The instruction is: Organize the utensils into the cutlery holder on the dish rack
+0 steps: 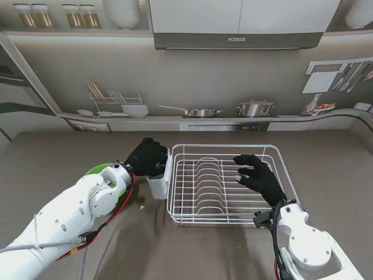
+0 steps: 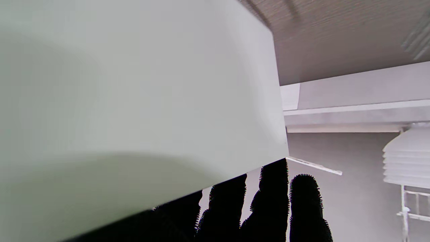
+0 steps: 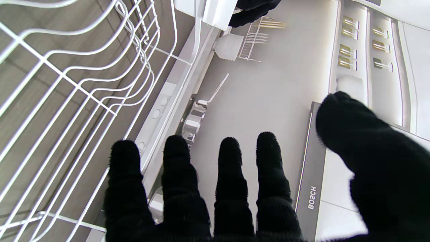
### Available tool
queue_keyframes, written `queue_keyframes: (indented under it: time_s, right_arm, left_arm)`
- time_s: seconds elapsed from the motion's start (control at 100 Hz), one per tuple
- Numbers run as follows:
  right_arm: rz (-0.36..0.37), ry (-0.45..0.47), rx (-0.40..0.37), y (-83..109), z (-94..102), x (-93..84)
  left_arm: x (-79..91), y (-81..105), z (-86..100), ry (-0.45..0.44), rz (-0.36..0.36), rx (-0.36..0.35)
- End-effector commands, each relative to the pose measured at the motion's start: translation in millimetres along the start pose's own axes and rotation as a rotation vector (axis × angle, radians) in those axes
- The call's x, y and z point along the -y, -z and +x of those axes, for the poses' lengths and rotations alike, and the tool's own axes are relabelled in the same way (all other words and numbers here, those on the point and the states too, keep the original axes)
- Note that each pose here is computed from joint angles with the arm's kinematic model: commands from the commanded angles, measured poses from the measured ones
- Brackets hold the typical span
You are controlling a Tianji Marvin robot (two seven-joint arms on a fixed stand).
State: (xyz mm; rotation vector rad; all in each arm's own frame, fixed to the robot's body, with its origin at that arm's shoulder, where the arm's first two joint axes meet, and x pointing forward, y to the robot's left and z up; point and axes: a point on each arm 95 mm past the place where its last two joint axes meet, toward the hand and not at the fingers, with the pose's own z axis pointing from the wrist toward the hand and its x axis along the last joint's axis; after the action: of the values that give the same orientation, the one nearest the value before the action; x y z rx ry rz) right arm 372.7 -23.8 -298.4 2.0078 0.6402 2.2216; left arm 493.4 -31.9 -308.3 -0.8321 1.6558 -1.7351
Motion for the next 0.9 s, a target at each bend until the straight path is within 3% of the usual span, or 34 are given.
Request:
queue_keyframes:
  time_s: [0.0,0.89]
  right_arm:
    - [0.016,-0.007,0.001,1.1,0.2,4.4]
    - [0.017,-0.019,0.004,0.6,-0.8,4.9]
  left_arm:
    - [0.6,-3.2,0.9,-0.005,-0.008,-0.012]
    - [-23.9,3.6,4.3,0.001,-0.112,0.002]
